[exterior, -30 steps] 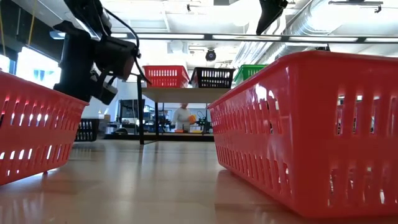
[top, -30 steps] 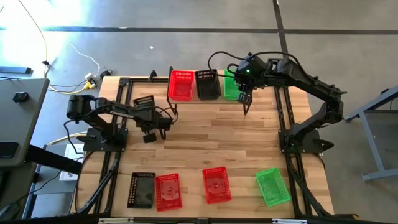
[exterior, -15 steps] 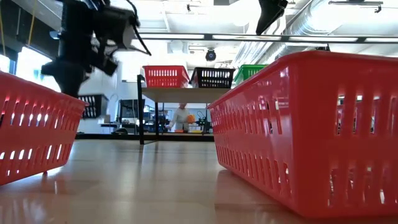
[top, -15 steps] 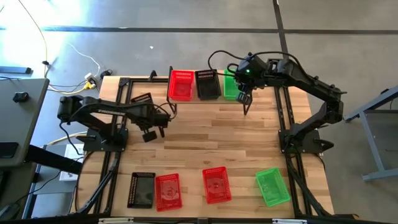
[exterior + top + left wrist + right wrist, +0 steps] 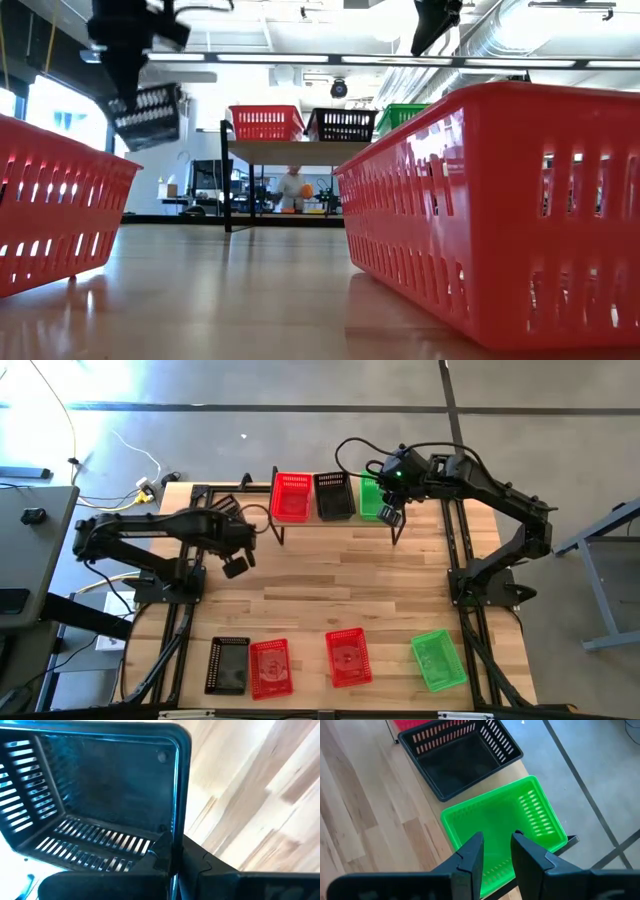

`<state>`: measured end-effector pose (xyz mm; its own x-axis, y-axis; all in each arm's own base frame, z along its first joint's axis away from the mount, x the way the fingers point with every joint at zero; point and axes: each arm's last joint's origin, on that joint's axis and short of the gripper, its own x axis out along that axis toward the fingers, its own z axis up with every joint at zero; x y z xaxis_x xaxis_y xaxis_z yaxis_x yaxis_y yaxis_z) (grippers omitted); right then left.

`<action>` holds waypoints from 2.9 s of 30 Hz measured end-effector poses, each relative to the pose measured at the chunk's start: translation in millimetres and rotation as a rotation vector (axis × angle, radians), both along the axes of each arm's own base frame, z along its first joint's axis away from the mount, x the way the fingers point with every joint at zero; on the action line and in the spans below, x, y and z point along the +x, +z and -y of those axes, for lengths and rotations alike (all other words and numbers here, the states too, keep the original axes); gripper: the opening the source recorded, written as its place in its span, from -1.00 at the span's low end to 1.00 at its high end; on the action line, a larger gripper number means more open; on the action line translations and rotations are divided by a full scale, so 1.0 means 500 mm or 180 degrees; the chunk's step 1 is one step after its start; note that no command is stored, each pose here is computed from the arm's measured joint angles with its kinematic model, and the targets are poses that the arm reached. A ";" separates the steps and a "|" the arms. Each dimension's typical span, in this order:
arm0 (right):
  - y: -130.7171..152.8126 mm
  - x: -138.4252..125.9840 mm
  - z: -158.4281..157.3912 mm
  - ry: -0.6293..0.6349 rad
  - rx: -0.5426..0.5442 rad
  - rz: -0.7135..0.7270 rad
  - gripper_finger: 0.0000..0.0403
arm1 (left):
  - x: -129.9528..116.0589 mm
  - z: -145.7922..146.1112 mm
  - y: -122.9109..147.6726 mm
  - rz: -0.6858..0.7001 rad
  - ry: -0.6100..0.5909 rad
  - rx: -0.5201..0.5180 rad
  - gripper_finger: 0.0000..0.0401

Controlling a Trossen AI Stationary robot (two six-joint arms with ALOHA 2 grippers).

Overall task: Stack baskets on shelf by color
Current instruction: Stack the top black bin on the black bin on the shelf

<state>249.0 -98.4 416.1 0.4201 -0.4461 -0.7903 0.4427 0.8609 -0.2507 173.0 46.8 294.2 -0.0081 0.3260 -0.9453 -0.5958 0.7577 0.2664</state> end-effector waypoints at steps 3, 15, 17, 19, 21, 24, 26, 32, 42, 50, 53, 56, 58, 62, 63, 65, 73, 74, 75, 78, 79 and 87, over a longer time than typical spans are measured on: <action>0.000 0.000 0.000 -0.0026 0.0014 0.0015 -0.59 | -0.003 -0.001 0.037 0.0213 0.0006 0.0116 -1.00; 0.000 0.000 0.000 -0.0352 0.0191 0.0200 -0.59 | -0.022 -0.003 0.163 0.0470 -0.0232 0.0616 -1.00; 0.000 0.000 0.000 -0.0446 0.0242 0.0254 -0.59 | -0.024 -0.004 0.182 0.0523 -0.0322 0.0716 -1.00; 0.000 0.000 0.000 -0.0531 0.0289 0.0302 -0.59 | -0.022 -0.005 0.200 0.0554 -0.0404 0.0826 -1.00; 0.000 0.000 0.000 -0.0624 0.0342 0.0357 -0.59 | -0.020 -0.007 0.218 0.0573 -0.0461 0.0950 -1.00; 0.000 0.000 0.000 -0.0766 0.0419 0.0437 -0.59 | -0.013 -0.011 0.245 0.0607 -0.0553 0.1161 -1.00; 0.000 0.000 -0.001 -0.0862 0.0472 0.0491 -0.59 | -0.005 -0.014 0.261 0.0640 -0.0614 0.1268 -1.00; 0.000 0.008 -0.021 -0.0942 0.0577 0.0591 -0.59 | 0.035 -0.026 0.296 0.0829 -0.0774 0.1469 -1.00; 0.002 0.022 -0.075 -0.1055 0.0505 0.0730 -0.59 | 0.122 -0.054 0.294 0.0784 -0.1083 0.1643 -1.00; 0.001 0.030 -0.115 -0.1175 0.0625 0.0892 -0.59 | 0.183 -0.053 0.252 0.0431 -0.1434 0.1546 -1.00; 0.001 0.032 -0.130 -0.1245 0.0713 0.0978 -0.59 | 0.201 -0.041 0.237 0.0348 -0.1562 0.1474 -1.00; 0.002 0.034 -0.143 -0.1334 0.0794 0.1071 -0.59 | 0.217 -0.024 0.223 0.0285 -0.1710 0.1382 -1.00; 0.003 0.036 -0.149 -0.1423 0.0859 0.1167 -0.59 | 0.224 -0.010 0.217 0.0272 -0.1813 0.1324 -1.00; 0.009 0.046 -0.153 -0.1558 0.1057 0.1455 -0.59 | 0.244 0.019 0.202 0.0214 -0.2019 0.1291 -1.00; 0.012 0.049 -0.154 -0.1534 0.1113 0.1520 -0.59 | 0.248 0.026 0.199 0.0205 -0.2061 0.1283 -1.00; 0.018 0.057 -0.154 -0.1441 0.1149 0.1644 -0.59 | 0.254 0.041 0.192 0.0174 -0.2115 0.1254 -1.00; 0.029 0.083 -0.157 -0.1083 0.1270 0.1868 -0.59 | 0.270 0.096 0.146 -0.0118 -0.2000 0.1020 -1.00; 0.025 0.090 -0.157 -0.1075 0.1280 0.1859 -0.59 | 0.273 0.102 0.139 -0.0174 -0.1988 0.0992 -1.00; 0.023 0.096 -0.157 -0.1056 0.1304 0.1865 -0.59 | 0.277 0.107 0.132 -0.0212 -0.1985 0.0976 -1.00; 0.008 0.113 -0.157 -0.1061 0.1299 0.1781 -0.59 | 0.286 0.122 0.113 -0.0367 -0.2000 0.0970 -1.00; 0.003 0.118 -0.156 -0.1063 0.1299 0.1756 -0.59 | 0.290 0.126 0.107 -0.0416 -0.2000 0.0985 -1.00; -0.030 0.163 -0.158 -0.0940 0.1408 0.1613 -0.59 | 0.300 0.162 0.070 -0.0754 -0.2105 0.1009 -1.00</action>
<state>330.5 -19.6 401.0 0.6933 -0.2817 -0.6633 0.6413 0.6610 0.3897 323.2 -34.4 329.0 0.0923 0.5885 -0.8032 0.0544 0.8025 0.5942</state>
